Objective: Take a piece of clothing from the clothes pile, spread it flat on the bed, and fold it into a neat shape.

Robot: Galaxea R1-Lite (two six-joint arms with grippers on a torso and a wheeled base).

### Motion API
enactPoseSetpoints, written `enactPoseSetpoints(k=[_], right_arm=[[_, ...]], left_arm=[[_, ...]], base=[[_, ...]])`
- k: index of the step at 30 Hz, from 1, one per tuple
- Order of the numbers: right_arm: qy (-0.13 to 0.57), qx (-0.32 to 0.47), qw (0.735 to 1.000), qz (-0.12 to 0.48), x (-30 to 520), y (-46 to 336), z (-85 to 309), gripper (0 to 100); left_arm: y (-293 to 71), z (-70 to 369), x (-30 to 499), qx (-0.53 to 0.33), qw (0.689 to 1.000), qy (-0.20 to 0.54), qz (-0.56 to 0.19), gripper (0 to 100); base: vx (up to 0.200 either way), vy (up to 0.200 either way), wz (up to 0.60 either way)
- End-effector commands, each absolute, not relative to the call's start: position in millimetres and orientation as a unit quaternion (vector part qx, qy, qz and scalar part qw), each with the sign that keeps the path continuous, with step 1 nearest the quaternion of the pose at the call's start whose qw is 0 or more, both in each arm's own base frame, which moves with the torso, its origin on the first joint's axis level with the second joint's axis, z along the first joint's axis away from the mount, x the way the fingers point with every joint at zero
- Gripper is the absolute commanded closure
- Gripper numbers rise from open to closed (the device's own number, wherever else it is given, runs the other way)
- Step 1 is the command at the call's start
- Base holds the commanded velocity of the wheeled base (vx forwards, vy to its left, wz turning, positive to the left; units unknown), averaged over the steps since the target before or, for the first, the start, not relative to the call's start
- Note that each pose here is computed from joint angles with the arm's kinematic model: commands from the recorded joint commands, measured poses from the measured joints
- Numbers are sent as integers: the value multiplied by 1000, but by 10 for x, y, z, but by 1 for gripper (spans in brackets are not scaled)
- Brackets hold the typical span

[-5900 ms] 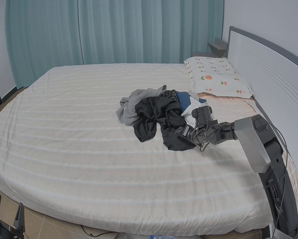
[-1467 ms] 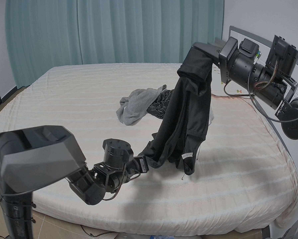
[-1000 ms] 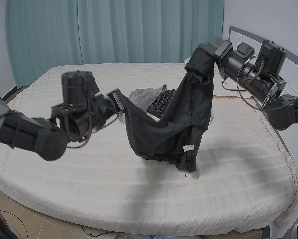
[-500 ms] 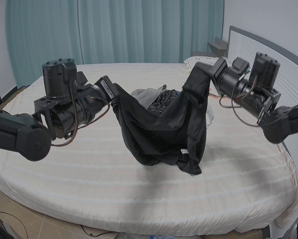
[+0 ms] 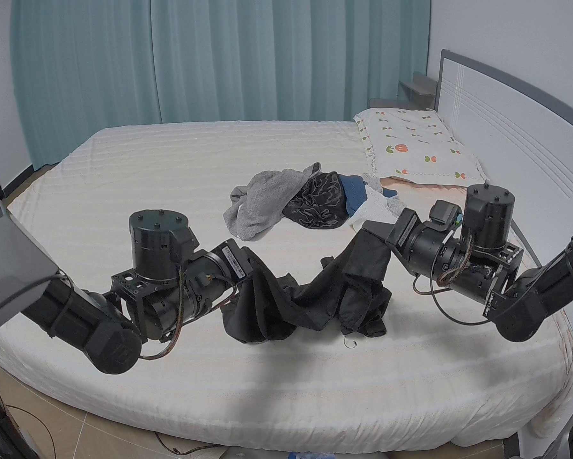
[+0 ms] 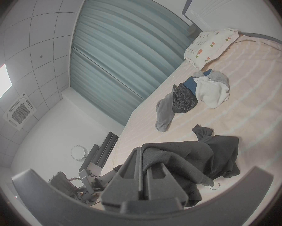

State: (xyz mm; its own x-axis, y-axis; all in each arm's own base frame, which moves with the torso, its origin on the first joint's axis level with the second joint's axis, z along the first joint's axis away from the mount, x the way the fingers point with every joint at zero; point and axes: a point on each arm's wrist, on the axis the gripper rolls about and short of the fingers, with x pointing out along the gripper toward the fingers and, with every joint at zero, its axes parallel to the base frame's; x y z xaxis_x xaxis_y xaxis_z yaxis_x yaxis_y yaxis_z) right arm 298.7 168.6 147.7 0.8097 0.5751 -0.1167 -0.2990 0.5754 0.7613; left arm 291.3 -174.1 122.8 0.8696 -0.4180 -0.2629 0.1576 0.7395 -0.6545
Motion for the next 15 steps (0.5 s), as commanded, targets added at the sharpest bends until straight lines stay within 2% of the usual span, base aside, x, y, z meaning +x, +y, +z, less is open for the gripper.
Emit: enactPoseSetpoints(k=[1,2,11,15], right_arm=[[193,387,868,246,2942,1671,1350,100],[190,388,868,246,2943,1671,1351,100],[183,389,868,250,2883,1638,1407,100],[182,389,868,250,2891,1642,1406,100]], left_arm=[[-1746,1040,2895,-316,910,224,-149,100],[-1742,1043,2887,-316,910,224,-149,100],[-1695,1050,2816,-312,912,225,-142,100],[-1662,1047,2781,-311,912,227,-140,100]], base=[[0,0,0],[0,0,0],[-200,0,0],[0,0,0]])
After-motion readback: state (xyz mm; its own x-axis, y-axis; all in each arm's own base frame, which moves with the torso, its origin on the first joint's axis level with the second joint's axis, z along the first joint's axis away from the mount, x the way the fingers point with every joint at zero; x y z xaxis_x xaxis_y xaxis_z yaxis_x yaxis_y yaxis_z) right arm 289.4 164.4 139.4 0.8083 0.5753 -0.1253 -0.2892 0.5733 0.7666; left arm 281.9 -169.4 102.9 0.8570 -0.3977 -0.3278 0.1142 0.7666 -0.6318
